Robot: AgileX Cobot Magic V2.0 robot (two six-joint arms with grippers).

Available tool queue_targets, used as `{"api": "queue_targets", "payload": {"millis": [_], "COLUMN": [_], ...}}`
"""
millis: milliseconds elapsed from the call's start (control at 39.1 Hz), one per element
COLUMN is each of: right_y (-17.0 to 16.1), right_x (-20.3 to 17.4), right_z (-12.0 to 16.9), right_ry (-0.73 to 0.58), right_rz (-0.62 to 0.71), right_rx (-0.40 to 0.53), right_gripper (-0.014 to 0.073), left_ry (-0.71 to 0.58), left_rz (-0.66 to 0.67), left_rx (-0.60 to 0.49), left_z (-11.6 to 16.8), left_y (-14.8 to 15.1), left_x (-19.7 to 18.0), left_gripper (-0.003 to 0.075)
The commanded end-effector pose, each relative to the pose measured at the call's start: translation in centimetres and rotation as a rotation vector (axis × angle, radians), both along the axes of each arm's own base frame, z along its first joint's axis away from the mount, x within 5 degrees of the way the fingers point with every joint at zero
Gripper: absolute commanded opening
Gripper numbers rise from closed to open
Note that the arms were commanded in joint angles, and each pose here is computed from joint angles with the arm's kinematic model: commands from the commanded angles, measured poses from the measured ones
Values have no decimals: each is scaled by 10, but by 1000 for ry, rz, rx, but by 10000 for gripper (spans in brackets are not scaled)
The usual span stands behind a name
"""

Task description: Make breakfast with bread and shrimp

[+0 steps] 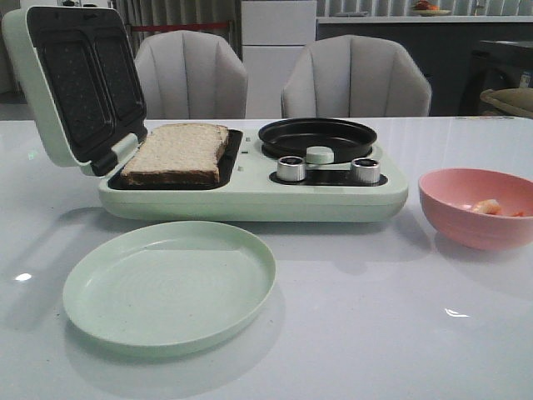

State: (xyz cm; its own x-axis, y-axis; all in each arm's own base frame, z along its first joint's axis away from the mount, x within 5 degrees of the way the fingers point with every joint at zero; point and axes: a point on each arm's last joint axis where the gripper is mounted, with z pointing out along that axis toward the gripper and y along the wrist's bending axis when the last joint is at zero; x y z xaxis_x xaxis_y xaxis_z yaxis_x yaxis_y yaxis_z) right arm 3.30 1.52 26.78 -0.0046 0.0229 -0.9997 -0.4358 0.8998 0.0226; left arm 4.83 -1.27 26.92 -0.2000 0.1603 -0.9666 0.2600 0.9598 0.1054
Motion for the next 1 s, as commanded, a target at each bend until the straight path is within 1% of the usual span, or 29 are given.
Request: {"api": "queue_targets", "payload": {"millis": [0, 128, 971], "right_y": [1, 1, 1], "right_x": [1, 2, 2], "right_z": [5, 4, 4], "right_ry": [-92, -116, -114], "right_rz": [-3, -1, -1], "right_rx": [35, 46, 45], "right_gripper": [605, 605, 605], "left_ry": [-82, -82, -96], "left_rz": [3, 3, 4], "left_rx": [-30, -30, -34], "left_z": [14, 14, 15], "left_y": [0, 0, 0], "left_x": [1, 1, 1], "left_gripper": [564, 564, 564]}}
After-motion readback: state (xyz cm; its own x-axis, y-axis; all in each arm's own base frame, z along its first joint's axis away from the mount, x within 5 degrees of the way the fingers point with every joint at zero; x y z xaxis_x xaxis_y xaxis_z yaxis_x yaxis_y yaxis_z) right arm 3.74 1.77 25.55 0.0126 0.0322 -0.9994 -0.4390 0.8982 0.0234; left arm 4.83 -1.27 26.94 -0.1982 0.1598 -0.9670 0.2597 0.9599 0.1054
